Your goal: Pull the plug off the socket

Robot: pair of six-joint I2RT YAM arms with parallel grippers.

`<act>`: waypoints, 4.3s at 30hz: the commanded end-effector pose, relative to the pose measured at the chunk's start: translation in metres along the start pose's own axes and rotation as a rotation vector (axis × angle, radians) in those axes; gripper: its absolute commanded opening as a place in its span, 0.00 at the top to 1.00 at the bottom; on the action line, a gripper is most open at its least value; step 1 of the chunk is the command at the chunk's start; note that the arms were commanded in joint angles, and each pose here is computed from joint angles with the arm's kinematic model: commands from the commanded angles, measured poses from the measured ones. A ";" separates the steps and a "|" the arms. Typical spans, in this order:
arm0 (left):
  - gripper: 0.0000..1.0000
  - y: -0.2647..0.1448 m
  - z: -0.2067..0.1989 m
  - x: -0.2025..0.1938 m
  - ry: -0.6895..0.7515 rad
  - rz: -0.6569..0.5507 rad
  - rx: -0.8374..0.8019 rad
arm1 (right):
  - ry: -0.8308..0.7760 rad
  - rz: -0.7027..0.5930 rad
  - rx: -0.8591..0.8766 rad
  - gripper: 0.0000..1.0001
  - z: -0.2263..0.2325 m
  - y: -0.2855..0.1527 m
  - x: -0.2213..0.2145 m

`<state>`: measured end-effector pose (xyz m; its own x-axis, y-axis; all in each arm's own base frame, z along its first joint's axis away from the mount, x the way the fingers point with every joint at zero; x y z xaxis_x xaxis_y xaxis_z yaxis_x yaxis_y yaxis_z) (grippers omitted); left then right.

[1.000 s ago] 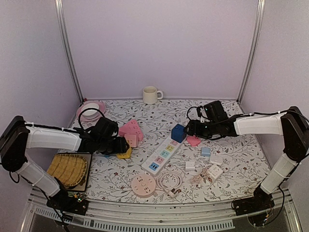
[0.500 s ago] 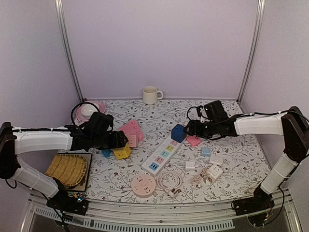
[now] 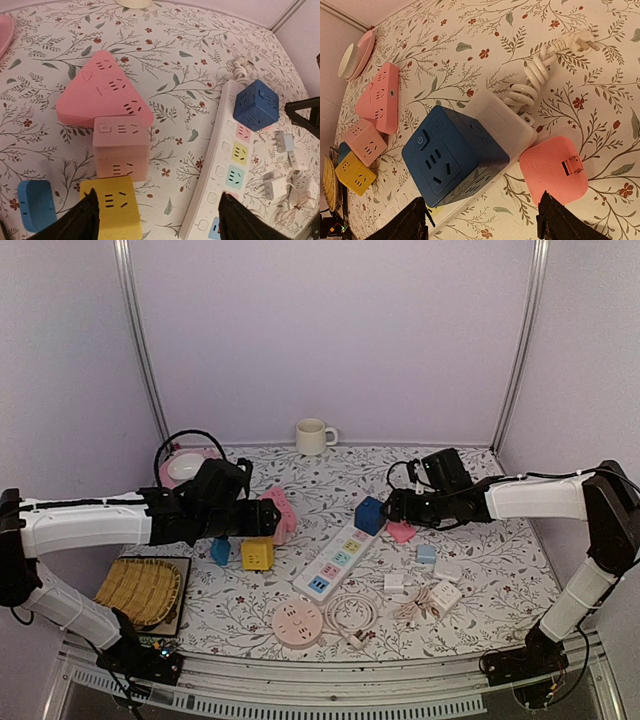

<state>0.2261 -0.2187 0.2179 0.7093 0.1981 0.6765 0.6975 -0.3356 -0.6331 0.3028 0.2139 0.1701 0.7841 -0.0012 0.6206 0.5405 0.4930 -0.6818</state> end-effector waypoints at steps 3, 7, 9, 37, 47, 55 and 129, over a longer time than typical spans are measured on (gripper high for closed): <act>0.18 0.022 -0.040 -0.020 0.141 0.065 -0.029 | -0.032 -0.013 -0.002 0.18 0.007 -0.001 0.006; 0.18 0.040 -0.057 -0.032 0.180 0.127 -0.056 | -0.062 -0.013 -0.007 0.12 0.013 0.001 0.008; 0.18 0.047 -0.064 -0.037 0.190 0.151 -0.072 | -0.079 -0.011 -0.012 0.09 0.016 0.003 0.011; 0.19 0.066 -0.080 -0.061 0.252 0.221 -0.077 | -0.457 0.099 -0.084 0.11 0.039 0.061 0.011; 0.19 0.066 -0.080 -0.062 0.248 0.225 -0.079 | -0.454 0.107 -0.110 0.26 0.042 0.061 0.004; 0.19 0.068 -0.083 -0.061 0.259 0.222 -0.085 | -0.403 0.096 -0.155 0.37 0.040 0.044 0.004; 1.00 0.139 -0.033 -0.125 0.113 0.452 -0.069 | -0.469 0.023 -0.205 0.40 0.108 0.008 0.007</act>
<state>0.2506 -0.3488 0.1123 0.8528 0.0204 0.5219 0.4249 -0.6082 -0.6705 0.2645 0.2972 0.1699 0.6845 0.5001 0.5304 0.4975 0.2113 -0.8413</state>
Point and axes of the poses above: each gripper's point midway between its finger pads, its own y axis out along the fingers, its own z axis along the line the jaws close on, x = y × z, the point moved 10 cm from there along -y, back along the fingers, and after that the axes turned 7 degrees about -y, right-handed, at the moved point
